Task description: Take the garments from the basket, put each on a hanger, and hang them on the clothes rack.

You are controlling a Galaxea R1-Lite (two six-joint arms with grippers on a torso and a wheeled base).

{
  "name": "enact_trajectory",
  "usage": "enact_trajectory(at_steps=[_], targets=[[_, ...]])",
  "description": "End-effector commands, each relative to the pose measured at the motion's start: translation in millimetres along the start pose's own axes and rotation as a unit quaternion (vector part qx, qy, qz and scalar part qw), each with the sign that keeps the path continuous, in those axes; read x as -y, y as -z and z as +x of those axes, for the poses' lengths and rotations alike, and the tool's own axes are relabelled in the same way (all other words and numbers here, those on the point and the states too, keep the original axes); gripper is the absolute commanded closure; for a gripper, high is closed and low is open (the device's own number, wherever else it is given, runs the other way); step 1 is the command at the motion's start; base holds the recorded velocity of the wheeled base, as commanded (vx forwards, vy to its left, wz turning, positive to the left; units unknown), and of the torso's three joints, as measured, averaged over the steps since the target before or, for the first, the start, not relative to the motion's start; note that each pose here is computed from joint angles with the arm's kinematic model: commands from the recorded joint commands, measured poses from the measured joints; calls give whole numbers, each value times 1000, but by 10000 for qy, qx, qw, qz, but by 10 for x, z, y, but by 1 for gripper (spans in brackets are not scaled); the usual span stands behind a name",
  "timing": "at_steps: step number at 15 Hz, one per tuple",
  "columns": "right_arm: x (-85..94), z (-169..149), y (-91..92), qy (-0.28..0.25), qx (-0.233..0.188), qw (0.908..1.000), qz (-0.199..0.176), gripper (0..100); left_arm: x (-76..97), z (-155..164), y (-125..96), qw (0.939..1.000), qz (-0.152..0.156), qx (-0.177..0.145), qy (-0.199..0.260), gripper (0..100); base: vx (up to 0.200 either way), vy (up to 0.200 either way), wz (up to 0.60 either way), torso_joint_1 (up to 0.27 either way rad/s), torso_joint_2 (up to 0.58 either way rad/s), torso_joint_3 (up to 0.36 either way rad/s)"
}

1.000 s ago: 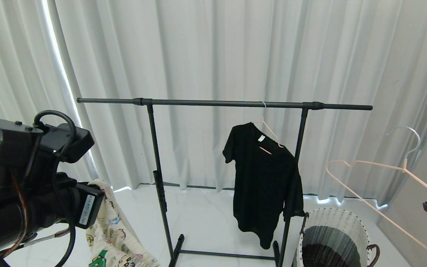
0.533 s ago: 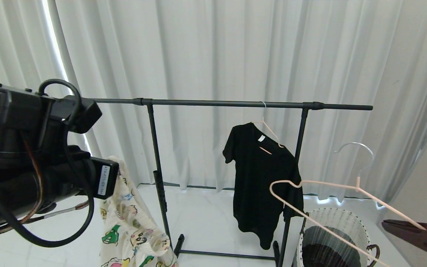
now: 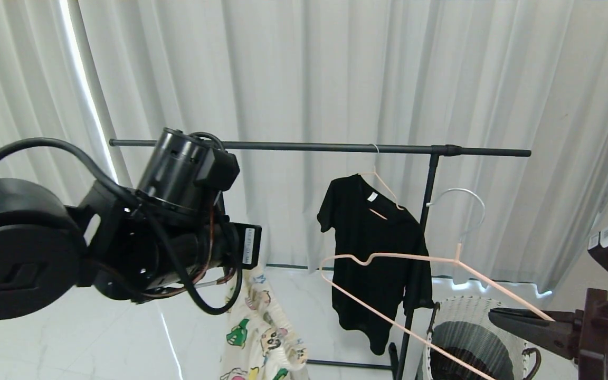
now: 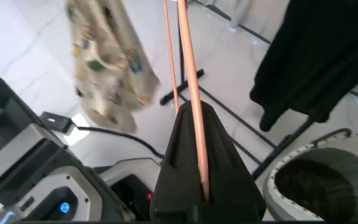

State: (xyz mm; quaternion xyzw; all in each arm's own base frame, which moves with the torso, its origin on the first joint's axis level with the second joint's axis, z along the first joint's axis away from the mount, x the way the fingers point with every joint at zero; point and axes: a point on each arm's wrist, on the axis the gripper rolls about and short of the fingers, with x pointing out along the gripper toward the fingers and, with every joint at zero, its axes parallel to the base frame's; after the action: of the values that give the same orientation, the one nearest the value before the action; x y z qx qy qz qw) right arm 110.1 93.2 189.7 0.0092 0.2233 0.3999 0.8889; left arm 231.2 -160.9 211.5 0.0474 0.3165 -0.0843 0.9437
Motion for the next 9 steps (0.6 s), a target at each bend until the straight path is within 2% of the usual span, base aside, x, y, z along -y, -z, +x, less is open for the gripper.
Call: enact_trajectory(at_steps=[1,3,6,9], targets=[[-32,63,3,-131,-78,9999,20,100,109,238,2,9997,67,-212,-44,100,0,0,0,0,0,0],[-96,63,1,-324,-66,9994,104,100,143,293,-52,9997,-146,-164,-83,100,0,0,0,0,0,0],[-153,85,-33,-515,63,9984,245,100,129,298,-77,9995,-247,-119,-135,100,0,0,0,0,0,0],[-184,137,-83,-604,71,9979,209,100,89,321,-76,9988,-419,-136,-204,100,0,0,0,0,0,0]])
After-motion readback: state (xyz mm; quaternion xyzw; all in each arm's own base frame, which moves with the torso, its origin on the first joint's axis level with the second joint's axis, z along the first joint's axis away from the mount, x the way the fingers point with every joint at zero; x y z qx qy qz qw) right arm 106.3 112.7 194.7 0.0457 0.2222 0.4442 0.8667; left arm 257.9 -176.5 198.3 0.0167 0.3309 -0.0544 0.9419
